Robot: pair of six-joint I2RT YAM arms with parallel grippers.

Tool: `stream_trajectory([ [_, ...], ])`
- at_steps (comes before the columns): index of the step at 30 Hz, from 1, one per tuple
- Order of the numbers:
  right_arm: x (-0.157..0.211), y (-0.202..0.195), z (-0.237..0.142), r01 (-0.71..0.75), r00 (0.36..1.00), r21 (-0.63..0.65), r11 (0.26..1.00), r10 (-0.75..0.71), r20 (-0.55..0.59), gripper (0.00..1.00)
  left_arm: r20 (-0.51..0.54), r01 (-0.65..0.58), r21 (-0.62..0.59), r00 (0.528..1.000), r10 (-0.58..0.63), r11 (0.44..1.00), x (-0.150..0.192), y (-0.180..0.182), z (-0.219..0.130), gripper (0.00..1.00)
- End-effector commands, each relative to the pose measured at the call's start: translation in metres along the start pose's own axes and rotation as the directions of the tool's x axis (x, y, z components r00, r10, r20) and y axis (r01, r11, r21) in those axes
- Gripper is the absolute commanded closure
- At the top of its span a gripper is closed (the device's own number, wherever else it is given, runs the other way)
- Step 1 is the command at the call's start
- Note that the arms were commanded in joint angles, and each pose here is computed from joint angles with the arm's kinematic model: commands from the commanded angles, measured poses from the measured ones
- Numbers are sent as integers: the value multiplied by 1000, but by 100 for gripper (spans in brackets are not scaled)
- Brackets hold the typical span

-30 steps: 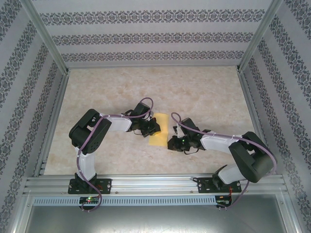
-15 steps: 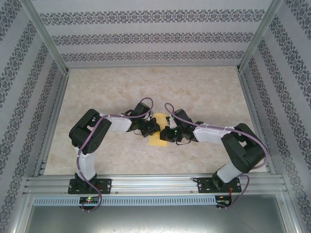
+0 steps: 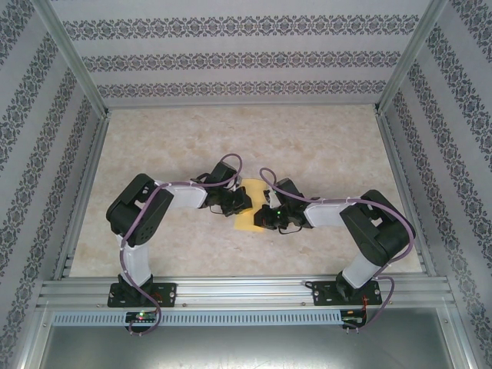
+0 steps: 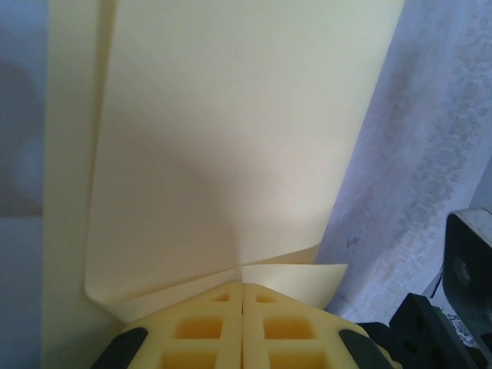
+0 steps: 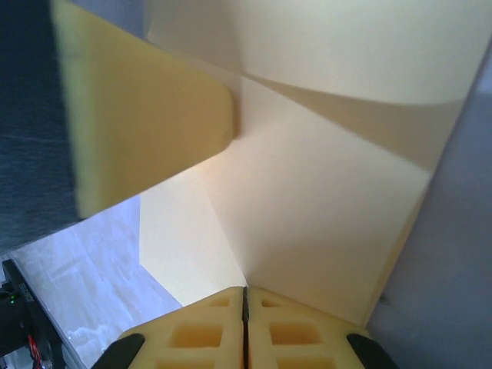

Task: Fold a paper plane with a square sheet of paper (pick it up from the middle)
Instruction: Fold the triangle a second time at the center of the table.

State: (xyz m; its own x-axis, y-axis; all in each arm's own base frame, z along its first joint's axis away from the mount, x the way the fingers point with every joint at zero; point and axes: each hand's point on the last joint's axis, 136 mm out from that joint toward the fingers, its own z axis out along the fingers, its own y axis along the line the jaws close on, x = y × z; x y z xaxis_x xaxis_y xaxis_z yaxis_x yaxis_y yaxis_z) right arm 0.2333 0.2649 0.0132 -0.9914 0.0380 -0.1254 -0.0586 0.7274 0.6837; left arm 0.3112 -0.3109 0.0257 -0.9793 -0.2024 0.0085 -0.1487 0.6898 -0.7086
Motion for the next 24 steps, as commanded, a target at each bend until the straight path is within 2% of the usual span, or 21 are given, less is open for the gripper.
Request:
stream_trajectory([
  [1,24,-38,5,-77,995,118,990,85,-60,92,-5,-18,3,1000,18,1000,5,-1,-8,90],
  [6,25,-38,5,-79,994,116,990,87,-61,92,-72,-13,45,997,17,999,17,-7,9,90],
  [9,26,-40,5,-81,994,121,989,89,-61,92,-91,37,-59,995,-42,998,21,17,15,92],
  [13,30,-45,4,-87,994,139,986,96,-60,94,-48,62,-187,996,-72,980,14,47,12,96],
  [17,35,-54,2,-88,993,171,981,101,-65,98,16,101,-244,995,-101,965,1,67,-3,96],
  [24,38,-56,4,-94,990,177,980,110,-84,100,39,112,-196,994,-107,974,-15,71,-14,95],
])
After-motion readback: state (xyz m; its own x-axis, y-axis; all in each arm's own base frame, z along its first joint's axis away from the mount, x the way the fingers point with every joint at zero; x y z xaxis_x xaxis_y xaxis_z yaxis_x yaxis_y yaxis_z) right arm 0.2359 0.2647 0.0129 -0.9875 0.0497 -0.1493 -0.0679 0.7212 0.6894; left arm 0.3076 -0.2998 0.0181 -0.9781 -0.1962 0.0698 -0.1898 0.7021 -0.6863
